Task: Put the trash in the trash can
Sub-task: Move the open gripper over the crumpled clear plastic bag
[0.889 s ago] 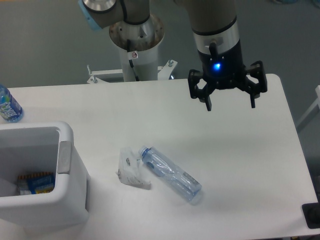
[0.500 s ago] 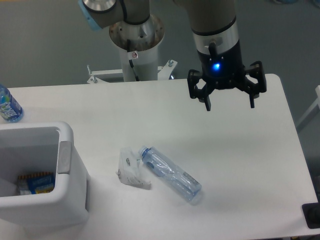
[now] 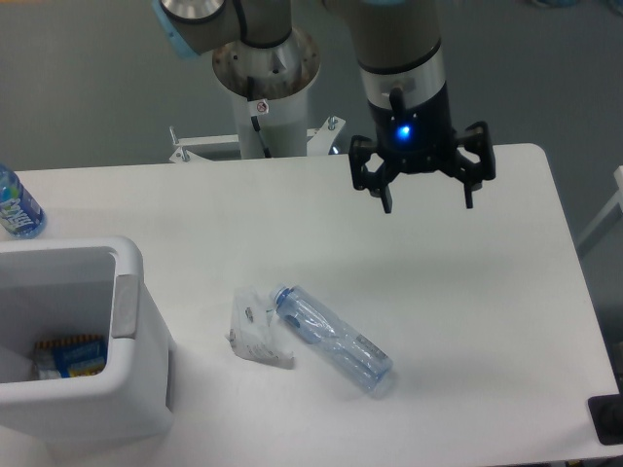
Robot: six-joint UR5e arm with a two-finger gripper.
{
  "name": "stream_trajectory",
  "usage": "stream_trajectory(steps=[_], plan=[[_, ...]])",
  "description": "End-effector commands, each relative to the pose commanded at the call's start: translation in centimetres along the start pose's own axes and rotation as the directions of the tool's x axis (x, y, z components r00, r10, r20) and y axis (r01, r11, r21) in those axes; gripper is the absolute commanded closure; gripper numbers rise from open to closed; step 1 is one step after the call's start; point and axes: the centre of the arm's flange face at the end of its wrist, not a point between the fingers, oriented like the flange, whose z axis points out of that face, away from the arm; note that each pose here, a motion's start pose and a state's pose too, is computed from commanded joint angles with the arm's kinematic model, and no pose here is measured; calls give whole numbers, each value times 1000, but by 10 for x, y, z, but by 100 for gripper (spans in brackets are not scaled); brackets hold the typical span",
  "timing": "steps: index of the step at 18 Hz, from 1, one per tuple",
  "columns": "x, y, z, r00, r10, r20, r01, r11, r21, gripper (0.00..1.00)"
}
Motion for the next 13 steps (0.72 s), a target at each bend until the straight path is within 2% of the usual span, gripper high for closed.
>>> stream_trajectory(steps=[3,9,13], plan=[[18,-2,6,996,-91,-15,91,996,-10,0],[114,-6,49,991,-67,-114,58,995,-87,0],[140,-1,78,964,-130,-233,104,987,-119,0]])
